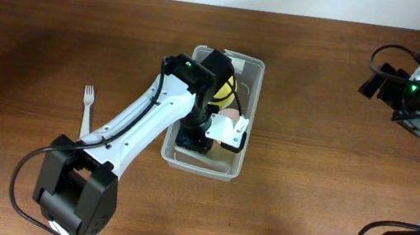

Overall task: Pack container
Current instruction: 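Carry the white spoon with left gripper into the container and release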

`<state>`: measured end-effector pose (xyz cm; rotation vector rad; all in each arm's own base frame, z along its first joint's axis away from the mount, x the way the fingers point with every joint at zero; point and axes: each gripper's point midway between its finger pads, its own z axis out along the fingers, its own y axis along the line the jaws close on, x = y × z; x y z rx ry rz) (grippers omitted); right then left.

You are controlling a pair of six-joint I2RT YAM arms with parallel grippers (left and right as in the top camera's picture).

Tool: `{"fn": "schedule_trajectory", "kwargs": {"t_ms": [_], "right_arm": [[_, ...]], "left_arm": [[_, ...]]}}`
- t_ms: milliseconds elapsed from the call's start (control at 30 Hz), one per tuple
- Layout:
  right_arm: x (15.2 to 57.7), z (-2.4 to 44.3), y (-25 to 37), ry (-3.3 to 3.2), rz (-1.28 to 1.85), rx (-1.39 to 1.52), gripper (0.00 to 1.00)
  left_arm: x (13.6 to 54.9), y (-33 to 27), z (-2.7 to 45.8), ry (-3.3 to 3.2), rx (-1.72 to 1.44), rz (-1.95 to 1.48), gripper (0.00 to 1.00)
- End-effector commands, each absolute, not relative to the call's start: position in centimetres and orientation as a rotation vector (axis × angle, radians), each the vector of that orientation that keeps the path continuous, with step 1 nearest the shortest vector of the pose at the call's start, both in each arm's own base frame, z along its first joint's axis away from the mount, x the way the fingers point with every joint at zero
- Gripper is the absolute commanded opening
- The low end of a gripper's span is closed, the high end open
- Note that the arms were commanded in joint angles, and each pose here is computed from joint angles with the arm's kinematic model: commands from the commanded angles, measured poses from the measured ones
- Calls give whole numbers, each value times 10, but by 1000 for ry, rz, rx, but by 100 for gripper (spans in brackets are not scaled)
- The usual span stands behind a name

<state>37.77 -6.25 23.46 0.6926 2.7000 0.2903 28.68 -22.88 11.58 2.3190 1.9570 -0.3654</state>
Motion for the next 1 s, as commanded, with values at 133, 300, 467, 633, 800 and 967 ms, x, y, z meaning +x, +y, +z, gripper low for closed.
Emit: {"fn": "schedule_trajectory", "kwargs": {"t_ms": [133, 300, 467, 633, 800, 967], "right_arm": [[378, 239, -63, 2687, 285, 681, 99], [378, 239, -63, 2688, 285, 682, 99], [378, 239, -63, 2687, 285, 681, 99], [378, 239, -63, 2687, 285, 681, 99], [378, 239, -63, 2688, 285, 682, 99], [378, 239, -63, 2687, 285, 681, 99]], "left_arm": [[313, -210, 147, 2157, 2135, -100, 24], [344, -187, 188, 2348, 1784, 44, 31], [383, -138, 221, 2516, 1259, 61, 48], [408, -57, 218, 2723, 632, -5, 66], [413, -53, 229, 2647, 488, -449, 95], [427, 22, 213, 2748, -54, -198, 74]]}}
